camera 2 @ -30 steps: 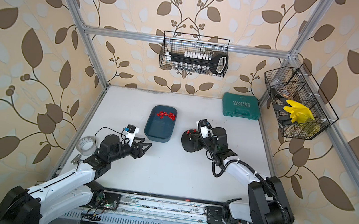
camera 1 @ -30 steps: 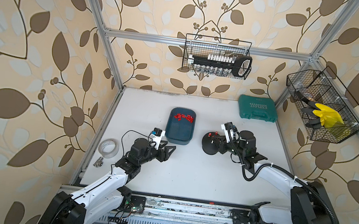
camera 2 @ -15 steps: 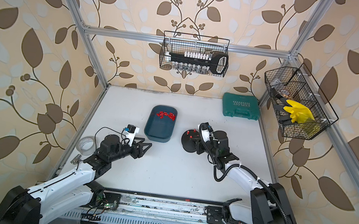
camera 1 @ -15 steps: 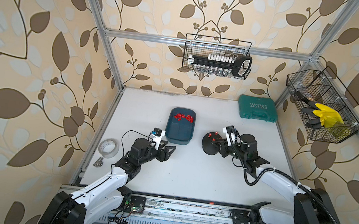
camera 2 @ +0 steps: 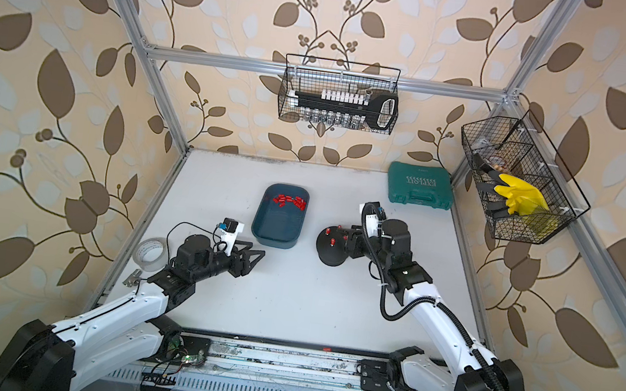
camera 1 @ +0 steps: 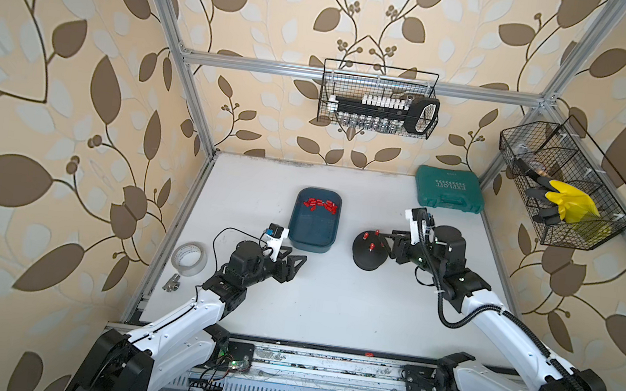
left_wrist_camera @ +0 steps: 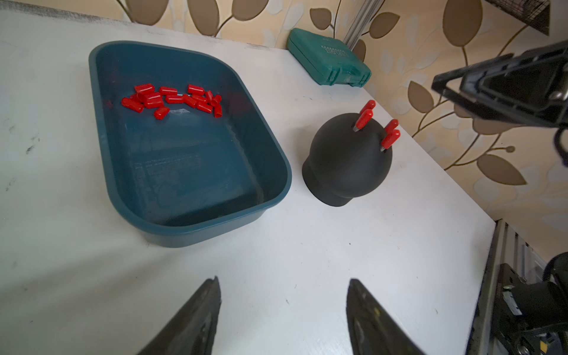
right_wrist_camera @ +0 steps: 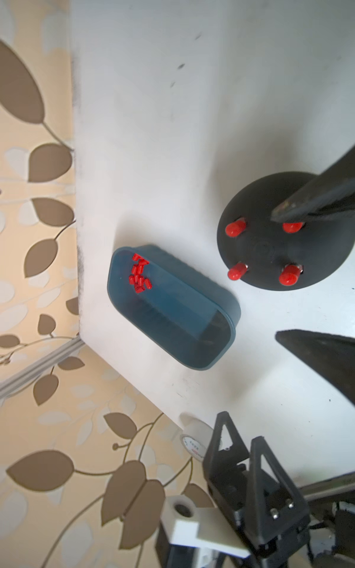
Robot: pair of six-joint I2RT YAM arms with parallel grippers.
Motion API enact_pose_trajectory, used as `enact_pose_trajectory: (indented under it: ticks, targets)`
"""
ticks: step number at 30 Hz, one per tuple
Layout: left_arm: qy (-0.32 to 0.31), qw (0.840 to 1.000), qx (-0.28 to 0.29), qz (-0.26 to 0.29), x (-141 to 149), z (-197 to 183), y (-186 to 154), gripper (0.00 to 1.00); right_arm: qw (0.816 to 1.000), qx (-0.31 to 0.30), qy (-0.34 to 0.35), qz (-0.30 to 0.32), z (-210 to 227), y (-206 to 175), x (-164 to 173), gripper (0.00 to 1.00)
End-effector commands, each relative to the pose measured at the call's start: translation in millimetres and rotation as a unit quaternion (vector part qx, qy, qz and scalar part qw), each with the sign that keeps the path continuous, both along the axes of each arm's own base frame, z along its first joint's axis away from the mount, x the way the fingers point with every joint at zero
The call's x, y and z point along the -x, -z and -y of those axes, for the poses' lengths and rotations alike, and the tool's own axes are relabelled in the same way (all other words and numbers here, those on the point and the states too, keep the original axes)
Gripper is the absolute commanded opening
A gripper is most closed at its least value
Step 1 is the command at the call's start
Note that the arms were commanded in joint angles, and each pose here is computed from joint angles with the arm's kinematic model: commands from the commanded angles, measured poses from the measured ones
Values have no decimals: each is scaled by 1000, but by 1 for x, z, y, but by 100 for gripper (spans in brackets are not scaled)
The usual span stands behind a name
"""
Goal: Cover the protruding screws with screw protection sleeves
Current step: Attach the screw protection sleeve to the screw, then adjust the screw protection sleeve on the screw.
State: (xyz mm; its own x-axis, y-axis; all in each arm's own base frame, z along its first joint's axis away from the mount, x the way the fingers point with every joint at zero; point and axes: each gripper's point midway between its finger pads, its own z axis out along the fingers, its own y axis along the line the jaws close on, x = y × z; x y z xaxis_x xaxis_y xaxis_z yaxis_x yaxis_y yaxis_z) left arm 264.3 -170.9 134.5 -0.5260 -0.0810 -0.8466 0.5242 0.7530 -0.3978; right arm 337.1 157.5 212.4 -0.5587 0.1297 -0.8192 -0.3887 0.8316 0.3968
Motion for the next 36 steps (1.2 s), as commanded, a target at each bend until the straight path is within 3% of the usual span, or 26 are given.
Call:
enact_pose_trajectory:
  ticks: [1,2,4,9,22,27,36]
  targets:
    - [-8,1000,-5,19,-9,2,-14,66,986,-39,61,-148,13,14,0,67]
    - [-12,1000,-10,20,-10,1,-14,66,980,-40,67,-185,13,19,3,74]
    - [-16,999,-18,23,-12,0,-16,66,963,-42,89,-250,17,30,13,76]
    - [-25,999,-28,24,-12,-1,-14,67,938,-65,66,-334,2,54,30,98]
    - [-15,999,-35,25,-9,2,-11,68,912,-37,65,-404,-3,118,28,98]
    - [-16,999,-35,26,-9,2,-12,69,913,-49,53,-402,-8,121,26,95]
    - [-17,999,-36,30,-12,2,-14,69,938,-65,72,-332,2,53,7,99]
